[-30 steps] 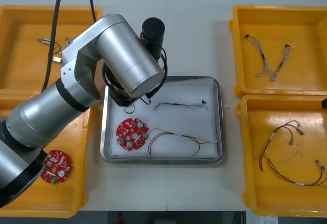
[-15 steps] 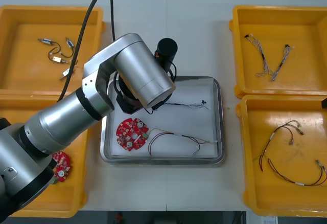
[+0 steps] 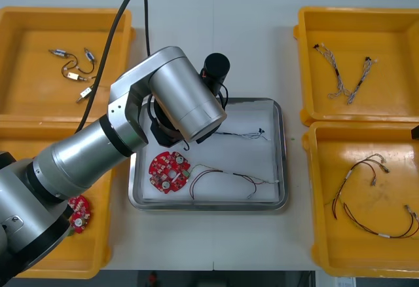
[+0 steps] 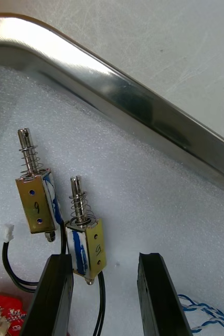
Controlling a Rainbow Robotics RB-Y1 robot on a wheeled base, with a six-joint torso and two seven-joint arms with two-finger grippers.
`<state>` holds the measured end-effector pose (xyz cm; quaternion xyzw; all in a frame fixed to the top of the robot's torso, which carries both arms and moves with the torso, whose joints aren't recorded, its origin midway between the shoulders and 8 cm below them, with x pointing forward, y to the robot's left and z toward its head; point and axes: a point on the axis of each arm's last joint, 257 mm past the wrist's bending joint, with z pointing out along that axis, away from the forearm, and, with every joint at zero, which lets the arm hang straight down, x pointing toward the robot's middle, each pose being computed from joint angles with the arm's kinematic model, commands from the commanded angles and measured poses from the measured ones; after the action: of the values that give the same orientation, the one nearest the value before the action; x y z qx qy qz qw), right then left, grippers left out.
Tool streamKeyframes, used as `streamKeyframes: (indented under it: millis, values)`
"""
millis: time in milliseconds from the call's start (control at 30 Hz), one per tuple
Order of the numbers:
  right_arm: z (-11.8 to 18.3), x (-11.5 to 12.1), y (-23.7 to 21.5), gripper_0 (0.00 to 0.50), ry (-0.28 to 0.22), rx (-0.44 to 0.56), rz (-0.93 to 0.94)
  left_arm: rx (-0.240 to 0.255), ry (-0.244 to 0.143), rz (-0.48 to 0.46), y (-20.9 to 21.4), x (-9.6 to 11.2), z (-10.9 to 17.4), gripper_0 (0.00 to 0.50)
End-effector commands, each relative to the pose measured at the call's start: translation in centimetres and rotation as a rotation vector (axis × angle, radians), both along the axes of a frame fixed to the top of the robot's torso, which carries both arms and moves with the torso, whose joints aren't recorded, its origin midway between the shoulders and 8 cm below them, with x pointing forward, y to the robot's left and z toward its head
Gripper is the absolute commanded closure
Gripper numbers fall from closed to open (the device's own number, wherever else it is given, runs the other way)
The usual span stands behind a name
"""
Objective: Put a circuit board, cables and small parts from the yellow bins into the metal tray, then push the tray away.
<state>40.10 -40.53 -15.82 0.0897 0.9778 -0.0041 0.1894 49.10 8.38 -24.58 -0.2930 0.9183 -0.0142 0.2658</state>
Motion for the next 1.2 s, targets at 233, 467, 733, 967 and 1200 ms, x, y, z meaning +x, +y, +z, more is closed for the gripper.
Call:
streamKeyframes:
  millis: [233,467,733,967,1200]
  values:
    - [1.3,0.4,0.8,0.000,-0.041,0.024,0.006,-0.057,-0.018,-0.055,-1.0,0.0,2.8,0.053]
    - [1.8,0.5,1.4,0.000,-0.042,0.031,0.027,-0.049,-0.016,-0.122,0.7,-0.7,8.3,0.000]
    - [3.2,0.7,3.1,0.000,-0.040,0.035,0.090,-0.008,0.022,-0.253,5.8,-1.6,14.0,0.000]
    - [4.0,1.2,6.0,0.000,-0.039,0.014,0.190,0.023,0.053,-0.329,10.6,-2.3,17.0,0.000]
    - [4.5,1.5,10.3,0.000,-0.019,0.009,0.323,0.051,0.084,-0.356,15.5,-3.3,17.3,0.000]
